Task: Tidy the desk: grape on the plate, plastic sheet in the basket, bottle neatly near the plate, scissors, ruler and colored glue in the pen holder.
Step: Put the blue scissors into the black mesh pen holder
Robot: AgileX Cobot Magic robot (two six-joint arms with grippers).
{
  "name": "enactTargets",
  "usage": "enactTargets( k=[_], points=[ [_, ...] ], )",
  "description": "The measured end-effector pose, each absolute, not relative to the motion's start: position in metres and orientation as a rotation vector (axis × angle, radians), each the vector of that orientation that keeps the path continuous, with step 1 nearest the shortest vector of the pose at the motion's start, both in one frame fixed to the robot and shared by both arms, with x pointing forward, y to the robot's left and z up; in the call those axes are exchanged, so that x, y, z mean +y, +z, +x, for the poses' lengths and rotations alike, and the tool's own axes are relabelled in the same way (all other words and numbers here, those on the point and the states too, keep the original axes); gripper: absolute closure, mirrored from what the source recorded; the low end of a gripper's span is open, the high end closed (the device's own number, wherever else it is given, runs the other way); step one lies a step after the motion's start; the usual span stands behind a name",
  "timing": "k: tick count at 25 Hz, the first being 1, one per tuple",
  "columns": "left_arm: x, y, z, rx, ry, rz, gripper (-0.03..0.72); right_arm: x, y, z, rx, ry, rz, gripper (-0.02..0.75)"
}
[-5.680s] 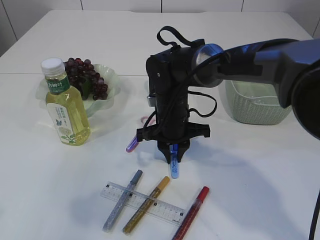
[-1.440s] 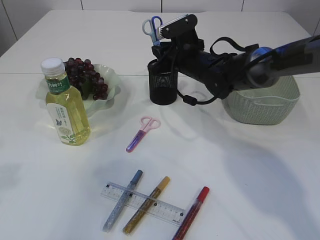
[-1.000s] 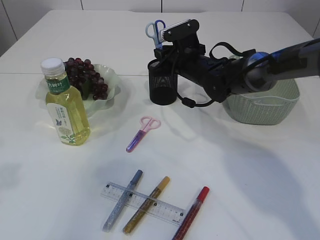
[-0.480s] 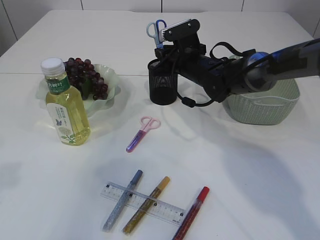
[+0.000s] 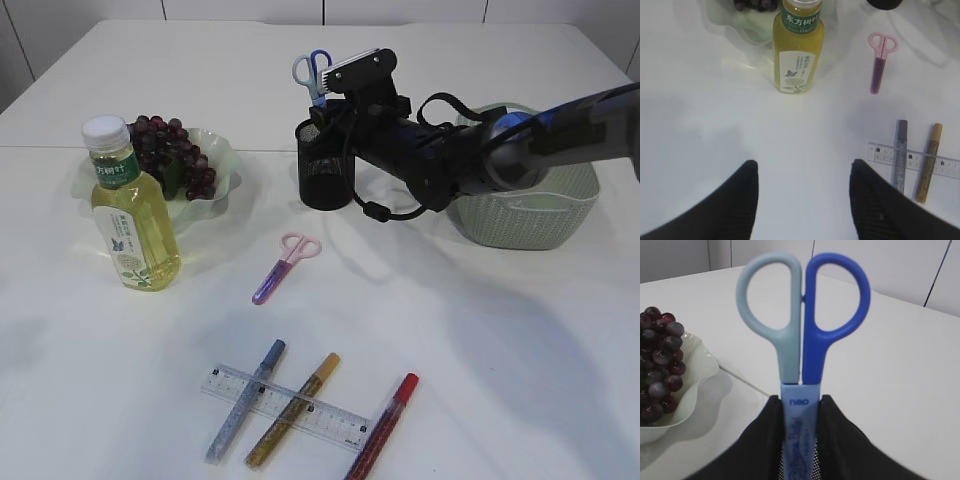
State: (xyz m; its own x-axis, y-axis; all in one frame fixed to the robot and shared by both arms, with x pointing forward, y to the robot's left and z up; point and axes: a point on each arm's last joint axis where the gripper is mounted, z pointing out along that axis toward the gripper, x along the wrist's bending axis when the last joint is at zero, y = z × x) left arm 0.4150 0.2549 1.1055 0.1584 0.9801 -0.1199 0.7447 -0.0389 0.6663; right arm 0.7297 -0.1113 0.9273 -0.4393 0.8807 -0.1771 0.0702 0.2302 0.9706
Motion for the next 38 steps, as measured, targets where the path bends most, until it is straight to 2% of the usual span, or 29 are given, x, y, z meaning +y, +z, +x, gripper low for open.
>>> enactTargets(
  k=[16, 30, 38],
  points=[
    [0.255, 1.106, 0.415, 1.637, 0.503, 1.835, 0.263, -0.112, 0.921, 0.730, 1.720, 1.288, 0.904, 0.558],
    [0.255, 1.106, 0.415, 1.637, 0.503, 1.835, 0.263, -0.112, 0.918, 0.731, 1.721, 1.285, 0.913, 0.489],
    [0.255, 1.106, 0.415, 1.636, 0.504, 1.834, 0.263, -0.113, 0.920, 0.730, 1.750, 1.256, 0.952, 0.486]
  ],
)
